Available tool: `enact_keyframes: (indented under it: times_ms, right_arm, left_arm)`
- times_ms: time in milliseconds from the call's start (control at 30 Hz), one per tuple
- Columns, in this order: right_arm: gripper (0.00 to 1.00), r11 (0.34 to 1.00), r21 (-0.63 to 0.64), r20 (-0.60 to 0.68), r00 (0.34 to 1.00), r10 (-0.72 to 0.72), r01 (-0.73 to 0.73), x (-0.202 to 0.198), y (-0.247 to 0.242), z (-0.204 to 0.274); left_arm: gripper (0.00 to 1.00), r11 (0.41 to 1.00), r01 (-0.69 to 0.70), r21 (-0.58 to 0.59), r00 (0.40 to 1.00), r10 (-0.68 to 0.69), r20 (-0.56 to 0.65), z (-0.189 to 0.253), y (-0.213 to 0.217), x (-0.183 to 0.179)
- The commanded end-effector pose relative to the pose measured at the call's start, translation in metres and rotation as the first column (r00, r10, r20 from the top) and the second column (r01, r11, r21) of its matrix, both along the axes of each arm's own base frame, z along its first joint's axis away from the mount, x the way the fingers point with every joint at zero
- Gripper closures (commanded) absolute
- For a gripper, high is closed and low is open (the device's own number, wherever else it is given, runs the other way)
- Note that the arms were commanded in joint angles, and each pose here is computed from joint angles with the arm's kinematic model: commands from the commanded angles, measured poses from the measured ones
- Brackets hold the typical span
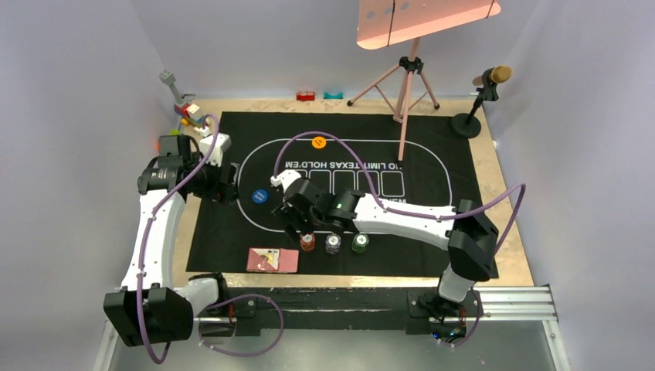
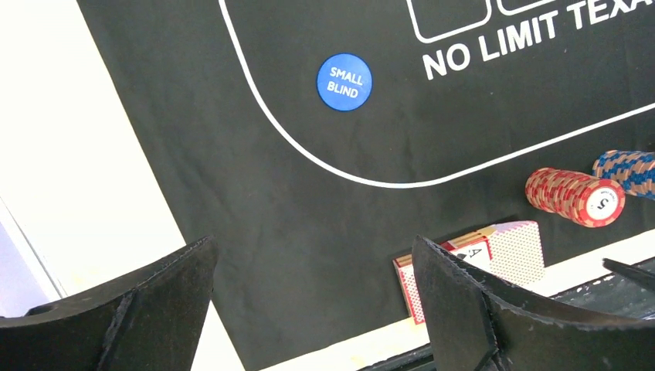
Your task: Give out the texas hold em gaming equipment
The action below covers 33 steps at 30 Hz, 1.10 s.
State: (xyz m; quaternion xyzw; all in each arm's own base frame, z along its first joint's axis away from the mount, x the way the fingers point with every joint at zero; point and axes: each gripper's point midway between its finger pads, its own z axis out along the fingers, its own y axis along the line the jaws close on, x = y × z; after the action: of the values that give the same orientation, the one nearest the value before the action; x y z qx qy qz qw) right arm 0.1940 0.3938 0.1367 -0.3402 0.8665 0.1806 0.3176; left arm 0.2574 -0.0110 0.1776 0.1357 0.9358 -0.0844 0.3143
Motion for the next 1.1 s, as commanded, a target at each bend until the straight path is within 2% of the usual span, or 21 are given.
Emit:
enact_keyframes:
  times_ms: [0,200,333,833,900,1067]
  right_arm:
    - [0.21,0.999,0.011,-0.038,0.998,0.048,-0.047,-0.008,0.011,-0.014]
    - [0.24,0.997,-0.068,-0.066,0.998,0.017,-0.021,-0.011,-0.002,-0.047]
    - [0.3,0.995,-0.096,-0.068,0.998,-0.001,-0.006,-0.01,-0.008,-0.061]
    - [0.52,0.992,-0.121,-0.073,0.997,-0.04,0.031,-0.01,-0.014,-0.076]
    - [0.57,0.993,-0.116,-0.068,0.997,-0.045,0.036,-0.009,-0.014,-0.074]
    - [0.8,0.995,-0.098,-0.055,0.998,-0.039,0.033,-0.006,-0.01,-0.056]
  left_arm:
    - [0.05,0.998,0.002,-0.057,0.999,0.001,0.047,0.007,-0.008,0.006]
    - [0.1,0.998,0.012,-0.068,0.994,-0.004,0.111,0.012,-0.012,0.003]
    - [0.12,0.998,0.005,-0.068,0.989,0.005,0.146,0.015,-0.012,0.004]
    - [0.14,0.998,0.003,-0.064,0.988,0.007,0.153,0.012,-0.011,0.003]
    - [0.14,0.998,0.003,-0.06,0.986,0.007,0.165,0.012,-0.011,0.002]
    - [0.14,0.999,-0.001,-0.053,0.982,0.011,0.188,0.01,-0.01,0.002]
